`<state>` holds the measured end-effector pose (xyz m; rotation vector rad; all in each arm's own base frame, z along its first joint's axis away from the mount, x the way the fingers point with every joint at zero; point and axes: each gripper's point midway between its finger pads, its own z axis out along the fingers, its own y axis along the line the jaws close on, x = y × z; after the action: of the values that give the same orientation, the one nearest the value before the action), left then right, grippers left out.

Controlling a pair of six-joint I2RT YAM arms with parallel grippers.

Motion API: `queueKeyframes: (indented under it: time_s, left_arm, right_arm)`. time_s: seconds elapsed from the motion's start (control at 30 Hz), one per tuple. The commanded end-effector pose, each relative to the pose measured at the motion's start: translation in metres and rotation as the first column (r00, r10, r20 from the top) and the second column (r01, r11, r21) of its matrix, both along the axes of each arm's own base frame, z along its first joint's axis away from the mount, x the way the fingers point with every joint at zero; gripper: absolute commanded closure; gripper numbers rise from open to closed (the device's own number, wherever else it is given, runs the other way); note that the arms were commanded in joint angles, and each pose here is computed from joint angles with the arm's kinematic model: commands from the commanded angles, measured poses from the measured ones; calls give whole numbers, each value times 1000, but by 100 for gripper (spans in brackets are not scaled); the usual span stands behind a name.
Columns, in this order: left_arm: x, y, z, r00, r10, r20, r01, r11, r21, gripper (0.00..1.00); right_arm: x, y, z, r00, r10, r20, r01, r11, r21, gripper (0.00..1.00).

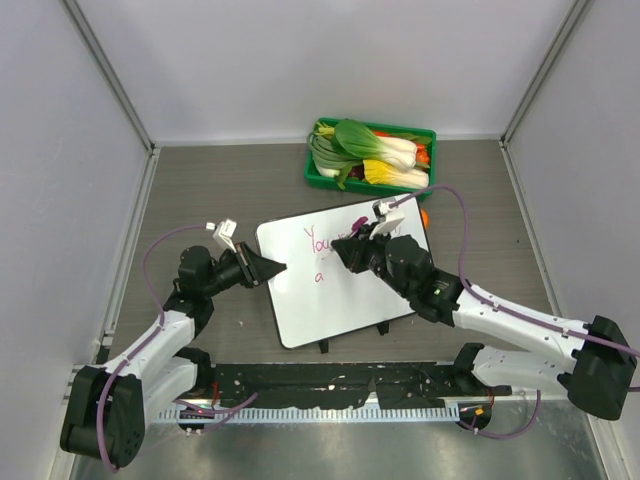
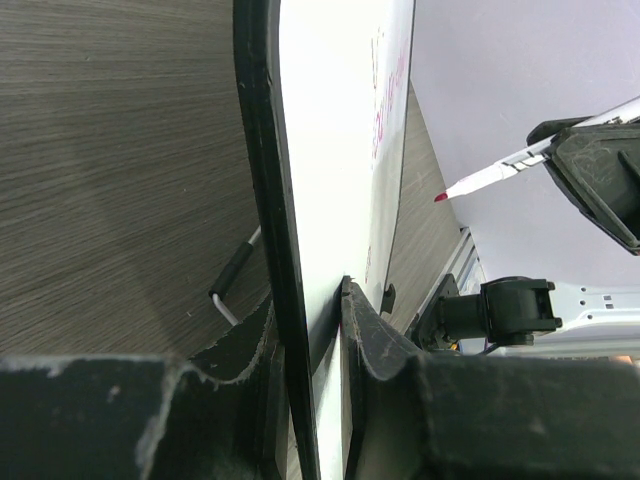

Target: Write a sentence on the whiteboard

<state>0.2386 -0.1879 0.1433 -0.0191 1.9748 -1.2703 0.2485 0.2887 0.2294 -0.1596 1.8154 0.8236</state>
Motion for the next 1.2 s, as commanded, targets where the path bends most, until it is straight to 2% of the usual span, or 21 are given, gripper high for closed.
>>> queueKeyframes:
  time_s: [0.0, 0.63, 1.17]
  left_arm:
    - [9, 20, -39, 997, 67, 26, -70, 979, 191, 100]
    - [9, 20, -39, 998, 65, 26, -69, 979, 190, 100]
    - [9, 20, -38, 997, 67, 26, -71, 979, 189, 100]
  right_arm:
    - [13, -5, 20, 998, -42, 52, 42, 999, -1, 99]
    - [18, -2, -14, 999, -40, -17, 41, 999, 15, 99]
    - [7, -6, -45, 997, -18, -80, 17, 1000, -10, 99]
